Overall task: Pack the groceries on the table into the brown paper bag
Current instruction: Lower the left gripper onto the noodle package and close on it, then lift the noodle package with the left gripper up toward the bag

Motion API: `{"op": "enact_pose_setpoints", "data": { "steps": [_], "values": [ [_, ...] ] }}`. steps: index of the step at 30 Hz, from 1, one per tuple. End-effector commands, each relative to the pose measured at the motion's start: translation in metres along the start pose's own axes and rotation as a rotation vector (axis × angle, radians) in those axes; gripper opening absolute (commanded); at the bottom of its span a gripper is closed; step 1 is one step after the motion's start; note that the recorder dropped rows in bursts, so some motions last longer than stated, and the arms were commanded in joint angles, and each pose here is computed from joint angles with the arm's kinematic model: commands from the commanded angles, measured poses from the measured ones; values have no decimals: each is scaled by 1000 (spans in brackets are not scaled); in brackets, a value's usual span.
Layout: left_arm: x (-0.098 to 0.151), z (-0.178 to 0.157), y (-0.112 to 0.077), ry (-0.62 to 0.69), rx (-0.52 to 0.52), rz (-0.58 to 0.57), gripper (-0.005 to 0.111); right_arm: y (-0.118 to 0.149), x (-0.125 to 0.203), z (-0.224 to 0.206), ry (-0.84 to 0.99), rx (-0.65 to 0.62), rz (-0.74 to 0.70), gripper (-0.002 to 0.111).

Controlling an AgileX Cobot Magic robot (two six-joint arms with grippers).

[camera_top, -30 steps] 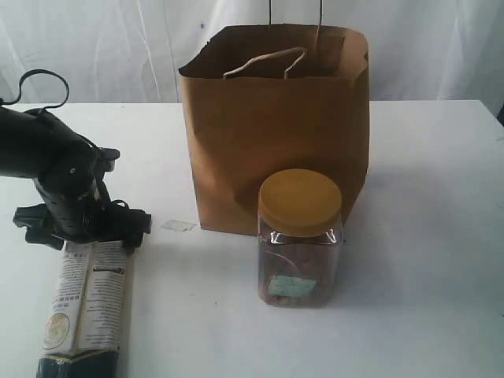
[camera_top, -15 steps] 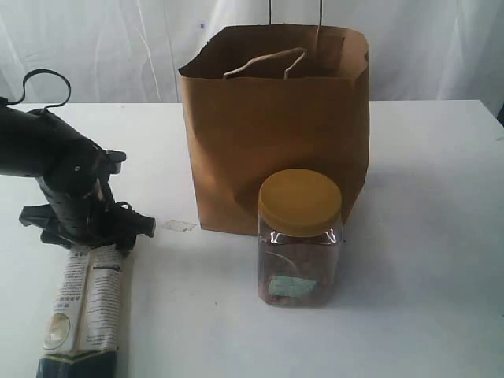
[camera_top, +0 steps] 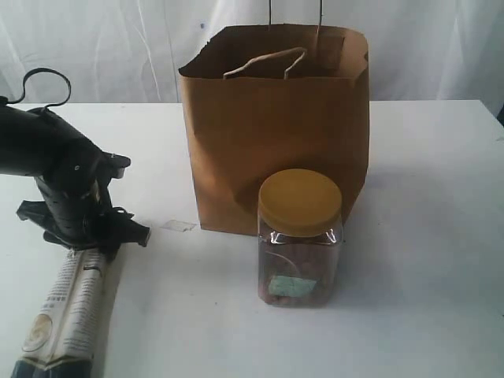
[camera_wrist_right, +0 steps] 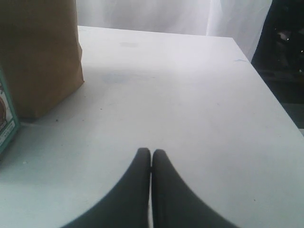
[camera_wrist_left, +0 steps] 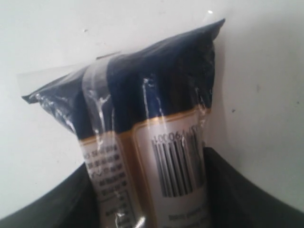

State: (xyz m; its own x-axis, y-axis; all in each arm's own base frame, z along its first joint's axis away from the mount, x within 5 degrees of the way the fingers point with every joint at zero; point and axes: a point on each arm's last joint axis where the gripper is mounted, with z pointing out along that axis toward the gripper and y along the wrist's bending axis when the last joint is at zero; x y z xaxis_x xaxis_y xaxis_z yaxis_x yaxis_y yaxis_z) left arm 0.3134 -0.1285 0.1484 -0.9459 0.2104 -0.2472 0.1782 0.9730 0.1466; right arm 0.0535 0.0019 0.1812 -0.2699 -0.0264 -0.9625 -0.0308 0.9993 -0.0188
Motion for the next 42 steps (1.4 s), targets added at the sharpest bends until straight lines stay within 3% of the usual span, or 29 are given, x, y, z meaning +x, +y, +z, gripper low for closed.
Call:
{"op": "enact_pose_setpoints", "data": {
  "steps": [1,10,18,31,36,39,42],
  "values": [
    [12,-7,10,89,-72,95,1,0,0,0,-12,7,0,0],
    [8,-85,37,-128,-168,253,1,0,0,0,-12,7,0,0],
    [24,-153,55,-322,-170,218,1,0,0,0,-12,7,0,0],
    [45,-215,71,-598,-131,183,1,0,0,0,-12,7,15,0],
    [52,-251,72,-853,-54,166,1,0,0,0,-12,7,15,0],
    [52,-280,67,-1117,56,156,0,0,0,0,-12,7,15,0],
    [54,-318,62,-1477,194,155,0,0,0,0,-12,7,15,0]
  ]
}}
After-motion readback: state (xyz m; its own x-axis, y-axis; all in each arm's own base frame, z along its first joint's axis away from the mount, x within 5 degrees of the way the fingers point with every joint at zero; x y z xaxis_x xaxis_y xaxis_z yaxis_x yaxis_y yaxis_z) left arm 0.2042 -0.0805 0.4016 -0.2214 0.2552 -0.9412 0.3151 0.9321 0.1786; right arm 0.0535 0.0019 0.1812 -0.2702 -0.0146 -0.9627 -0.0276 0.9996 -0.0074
